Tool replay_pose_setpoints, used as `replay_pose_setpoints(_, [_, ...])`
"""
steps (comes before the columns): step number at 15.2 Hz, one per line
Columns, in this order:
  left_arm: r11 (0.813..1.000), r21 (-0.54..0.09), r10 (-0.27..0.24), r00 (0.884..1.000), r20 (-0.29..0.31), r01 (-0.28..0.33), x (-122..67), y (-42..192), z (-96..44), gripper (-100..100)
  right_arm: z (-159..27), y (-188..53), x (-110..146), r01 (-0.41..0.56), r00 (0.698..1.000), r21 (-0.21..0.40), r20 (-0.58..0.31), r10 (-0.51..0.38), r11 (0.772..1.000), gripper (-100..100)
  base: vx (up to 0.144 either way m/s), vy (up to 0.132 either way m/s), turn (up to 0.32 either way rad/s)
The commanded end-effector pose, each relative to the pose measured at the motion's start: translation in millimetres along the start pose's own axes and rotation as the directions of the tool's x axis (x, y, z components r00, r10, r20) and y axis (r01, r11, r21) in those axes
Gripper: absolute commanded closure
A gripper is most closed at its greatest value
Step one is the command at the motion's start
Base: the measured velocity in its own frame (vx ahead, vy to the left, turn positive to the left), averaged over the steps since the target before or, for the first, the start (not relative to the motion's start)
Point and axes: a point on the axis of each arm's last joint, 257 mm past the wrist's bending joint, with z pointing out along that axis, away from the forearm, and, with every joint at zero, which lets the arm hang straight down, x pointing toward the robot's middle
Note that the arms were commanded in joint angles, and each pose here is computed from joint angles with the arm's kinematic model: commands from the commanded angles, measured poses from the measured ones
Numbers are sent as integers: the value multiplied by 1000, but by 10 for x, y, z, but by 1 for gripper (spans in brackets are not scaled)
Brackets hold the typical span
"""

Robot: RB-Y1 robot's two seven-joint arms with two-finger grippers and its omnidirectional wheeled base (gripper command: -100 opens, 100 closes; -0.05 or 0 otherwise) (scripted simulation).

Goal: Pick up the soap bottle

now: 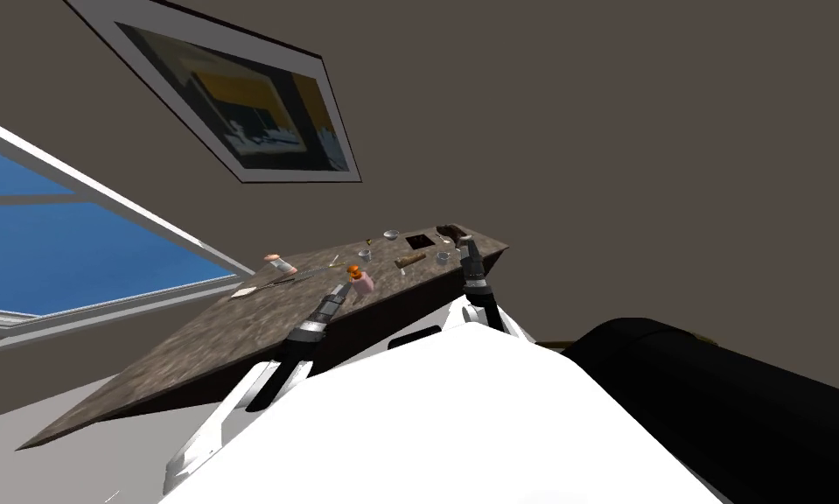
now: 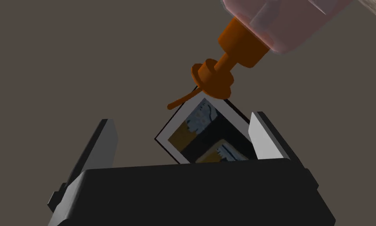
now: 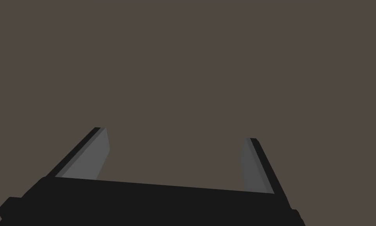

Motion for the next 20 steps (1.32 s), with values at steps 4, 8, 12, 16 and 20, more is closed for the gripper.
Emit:
replay_pose_setpoints(4, [988, -49, 144, 986, -83, -148, 91, 321, -51, -100, 0, 0, 0, 0, 1000, 0, 0, 0, 1000, 0, 41, -33, -82])
replay_pose_setpoints(8, [958, -70, 268, 954, -132, -279, 48, 565, -45, -100, 0, 0, 0, 0, 1000, 0, 0, 0, 1000, 0, 82, -3, -99])
replay_pose_setpoints(12, [966, -67, 239, 963, -123, -248, 75, 512, -51, 100, 0, 0, -1, 0, 1000, 0, 0, 0, 1000, 0, 33, 4, -12])
replay_pose_setpoints(16, [966, -70, 239, 963, -124, -249, 74, 524, -56, 100, 0, 0, 0, 0, 1000, 0, 0, 0, 1000, 0, 1, 1, 5])
replay_pose_setpoints(20, [954, -101, 270, 956, -118, -282, -97, 676, 25, -100, 0, 0, 0, 0, 1000, 0, 0, 0, 1000, 0, 32, -91, -119])
